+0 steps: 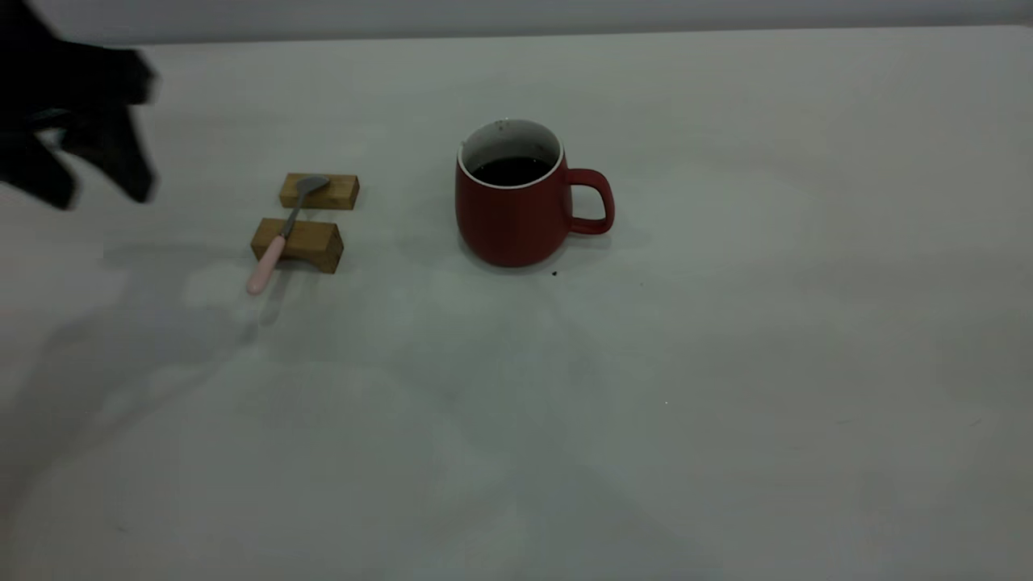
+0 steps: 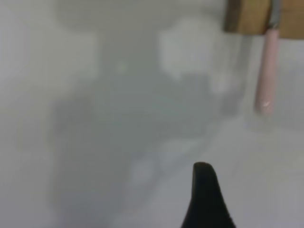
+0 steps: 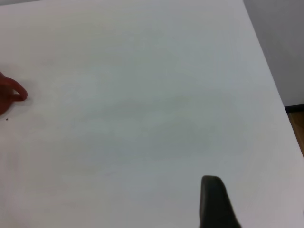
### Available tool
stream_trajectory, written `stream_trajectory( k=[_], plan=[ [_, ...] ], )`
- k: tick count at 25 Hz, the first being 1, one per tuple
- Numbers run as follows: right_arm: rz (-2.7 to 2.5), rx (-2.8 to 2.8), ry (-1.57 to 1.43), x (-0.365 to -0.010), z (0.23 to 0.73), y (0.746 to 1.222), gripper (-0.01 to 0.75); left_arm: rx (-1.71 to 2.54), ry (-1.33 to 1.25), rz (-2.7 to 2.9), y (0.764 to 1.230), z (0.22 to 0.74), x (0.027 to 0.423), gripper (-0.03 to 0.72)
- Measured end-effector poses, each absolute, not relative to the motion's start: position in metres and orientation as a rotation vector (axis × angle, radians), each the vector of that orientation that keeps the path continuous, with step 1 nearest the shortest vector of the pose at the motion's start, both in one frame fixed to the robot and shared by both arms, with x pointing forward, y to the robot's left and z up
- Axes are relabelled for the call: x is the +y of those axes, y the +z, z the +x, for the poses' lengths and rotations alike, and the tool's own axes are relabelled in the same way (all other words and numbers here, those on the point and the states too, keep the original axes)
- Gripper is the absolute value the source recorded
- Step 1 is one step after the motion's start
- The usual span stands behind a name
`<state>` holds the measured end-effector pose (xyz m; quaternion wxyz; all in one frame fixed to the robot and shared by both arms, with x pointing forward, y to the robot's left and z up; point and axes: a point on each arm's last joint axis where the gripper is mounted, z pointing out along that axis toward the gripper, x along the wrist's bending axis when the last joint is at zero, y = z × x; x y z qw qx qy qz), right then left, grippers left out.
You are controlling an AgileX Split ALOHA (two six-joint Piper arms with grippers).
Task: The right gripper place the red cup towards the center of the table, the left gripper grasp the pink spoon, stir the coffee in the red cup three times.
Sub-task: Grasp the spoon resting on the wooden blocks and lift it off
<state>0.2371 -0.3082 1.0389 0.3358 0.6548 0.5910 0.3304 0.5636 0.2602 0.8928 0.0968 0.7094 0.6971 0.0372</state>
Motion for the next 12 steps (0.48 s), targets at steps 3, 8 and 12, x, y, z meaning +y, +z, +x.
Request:
stream_trajectory(
  k=[3,8,12],
  plan=[
    [1.708,1.541,0.862,-0.308,0.237,1.039,0.477,2.058,0.077,2.138,0.874,0.576,0.245,0.573],
    [1.708,1.542,0.862,-0.308,0.237,1.039,0.477,2.051,0.048,2.17,0.85,0.59,0.226,0.573],
    [1.708,1.542,0.862,-0.308,0.237,1.039,0.477,2.078,0.033,2.15,0.833,0.599,0.216,0.573]
  ],
)
